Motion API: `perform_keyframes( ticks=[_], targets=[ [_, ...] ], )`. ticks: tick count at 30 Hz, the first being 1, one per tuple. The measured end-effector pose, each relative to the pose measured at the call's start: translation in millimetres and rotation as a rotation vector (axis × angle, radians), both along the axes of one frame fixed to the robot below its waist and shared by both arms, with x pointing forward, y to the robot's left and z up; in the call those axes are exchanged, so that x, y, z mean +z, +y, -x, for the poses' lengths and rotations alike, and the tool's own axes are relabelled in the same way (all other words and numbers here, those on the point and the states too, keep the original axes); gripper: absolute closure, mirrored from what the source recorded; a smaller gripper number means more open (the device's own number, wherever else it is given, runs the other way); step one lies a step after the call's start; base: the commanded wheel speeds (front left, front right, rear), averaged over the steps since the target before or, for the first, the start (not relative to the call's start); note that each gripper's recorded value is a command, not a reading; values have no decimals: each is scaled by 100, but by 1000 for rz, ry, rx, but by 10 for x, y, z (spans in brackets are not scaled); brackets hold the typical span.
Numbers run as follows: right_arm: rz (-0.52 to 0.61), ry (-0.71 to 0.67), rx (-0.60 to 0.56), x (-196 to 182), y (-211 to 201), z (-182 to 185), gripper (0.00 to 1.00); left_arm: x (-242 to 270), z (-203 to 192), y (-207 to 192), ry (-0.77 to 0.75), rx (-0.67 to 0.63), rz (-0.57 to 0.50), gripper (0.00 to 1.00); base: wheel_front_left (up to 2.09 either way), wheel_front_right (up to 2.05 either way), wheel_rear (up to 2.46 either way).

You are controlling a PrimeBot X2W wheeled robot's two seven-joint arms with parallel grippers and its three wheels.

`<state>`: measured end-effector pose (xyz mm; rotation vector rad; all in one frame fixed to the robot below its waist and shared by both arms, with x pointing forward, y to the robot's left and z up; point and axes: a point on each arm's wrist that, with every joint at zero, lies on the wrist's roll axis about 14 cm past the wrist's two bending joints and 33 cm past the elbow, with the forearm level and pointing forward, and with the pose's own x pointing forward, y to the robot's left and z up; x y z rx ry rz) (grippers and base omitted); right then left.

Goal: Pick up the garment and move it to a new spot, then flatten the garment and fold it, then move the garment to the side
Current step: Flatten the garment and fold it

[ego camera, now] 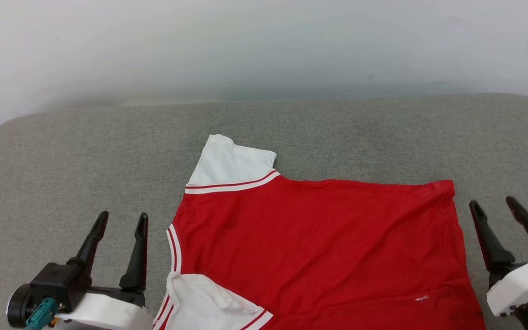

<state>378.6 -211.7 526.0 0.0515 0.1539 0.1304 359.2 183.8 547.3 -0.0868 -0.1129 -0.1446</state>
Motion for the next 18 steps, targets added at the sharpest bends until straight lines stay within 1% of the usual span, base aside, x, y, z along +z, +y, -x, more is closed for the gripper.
perform_keyframes(
  ticks=[3,6,10,18],
  targets=[
    [-14,-128,-16,184,16,-34,0,44,-3,20,-32,33,18,0,0,0,0],
    [-38,-197,-24,240,53,-41,0,74,-30,13,-55,41,41,0,0,0,0],
    [-45,-221,-32,203,73,-37,0,24,-62,-33,-53,22,73,0,0,0,0],
    [-49,-224,-64,125,41,-64,0,-95,-204,-101,-40,-36,76,0,0,0,0]
  ],
)
